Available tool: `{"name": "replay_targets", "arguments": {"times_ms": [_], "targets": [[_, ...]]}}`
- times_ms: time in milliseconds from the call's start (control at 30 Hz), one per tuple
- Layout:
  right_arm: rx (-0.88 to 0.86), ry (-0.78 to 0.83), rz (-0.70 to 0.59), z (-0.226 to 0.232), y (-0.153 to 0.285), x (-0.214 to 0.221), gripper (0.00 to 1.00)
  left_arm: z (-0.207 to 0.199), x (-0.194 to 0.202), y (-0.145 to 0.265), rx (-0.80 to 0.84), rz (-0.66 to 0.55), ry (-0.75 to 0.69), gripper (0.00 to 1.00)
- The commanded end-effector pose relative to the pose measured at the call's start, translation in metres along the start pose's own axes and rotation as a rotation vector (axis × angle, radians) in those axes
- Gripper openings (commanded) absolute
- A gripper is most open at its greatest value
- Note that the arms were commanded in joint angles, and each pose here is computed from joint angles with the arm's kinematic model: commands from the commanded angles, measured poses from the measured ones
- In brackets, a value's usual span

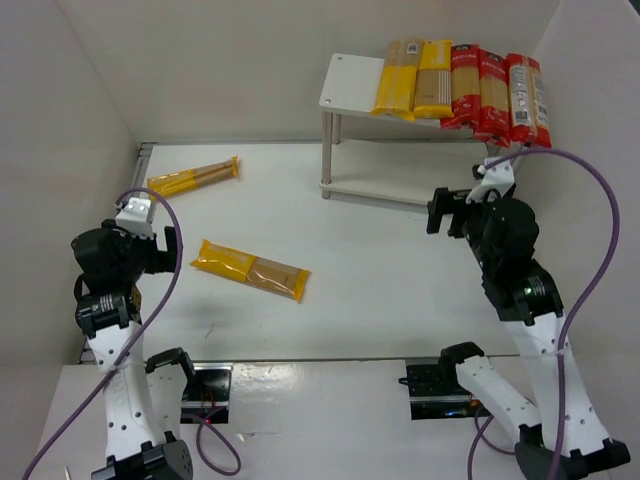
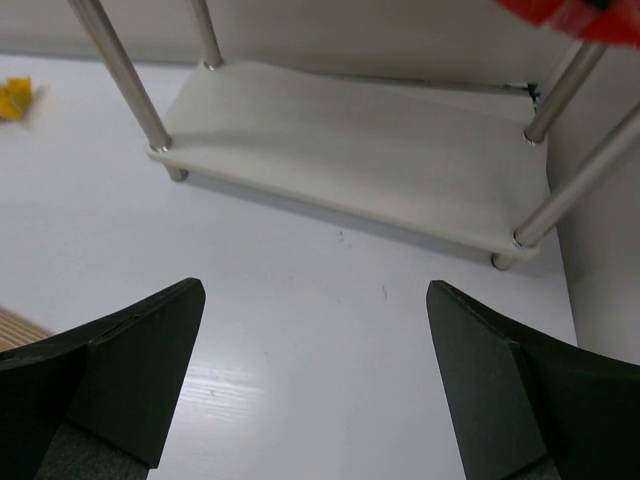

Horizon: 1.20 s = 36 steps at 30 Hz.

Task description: Place and organize the pasta boxes and bags onto the shelf

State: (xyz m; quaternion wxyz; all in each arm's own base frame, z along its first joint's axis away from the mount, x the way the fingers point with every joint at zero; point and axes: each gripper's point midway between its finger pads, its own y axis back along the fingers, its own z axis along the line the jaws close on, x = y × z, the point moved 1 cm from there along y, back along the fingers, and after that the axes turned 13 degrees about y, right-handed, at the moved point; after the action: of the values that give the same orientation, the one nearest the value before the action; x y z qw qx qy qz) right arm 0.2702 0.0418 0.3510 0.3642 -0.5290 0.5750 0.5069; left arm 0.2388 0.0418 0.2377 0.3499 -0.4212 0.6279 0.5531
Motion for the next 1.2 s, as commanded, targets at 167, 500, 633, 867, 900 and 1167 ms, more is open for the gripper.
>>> {"name": "replay_targets", "arguments": {"times_ms": [167, 500, 633, 867, 900, 1167], "targets": [[0.077, 0.052, 0.006, -0.023, 0.024, 0.055, 1.00, -0.013, -0.014, 0.010, 0.047, -0.066, -0.022, 0.99], [0.230, -0.007, 0.039, -0.060, 0.030, 0.073, 1.00, -0.023, -0.017, 0.019, 0.083, -0.096, -0.036, 0.99], [0.246, -0.011, 0.053, -0.067, 0.035, 0.078, 1.00, -0.022, -0.018, 0.021, 0.074, -0.104, -0.040, 0.99], [0.281, 0.006, 0.065, -0.081, 0.045, 0.083, 1.00, -0.023, -0.019, 0.023, 0.073, -0.114, -0.044, 0.99], [0.281, 0.004, 0.064, -0.081, 0.045, 0.083, 1.00, -0.023, -0.019, 0.023, 0.073, -0.114, -0.044, 0.99], [0.252, 0.021, 0.067, -0.077, 0.044, 0.084, 1.00, -0.022, -0.019, 0.023, 0.073, -0.114, -0.053, 0.99]]}}
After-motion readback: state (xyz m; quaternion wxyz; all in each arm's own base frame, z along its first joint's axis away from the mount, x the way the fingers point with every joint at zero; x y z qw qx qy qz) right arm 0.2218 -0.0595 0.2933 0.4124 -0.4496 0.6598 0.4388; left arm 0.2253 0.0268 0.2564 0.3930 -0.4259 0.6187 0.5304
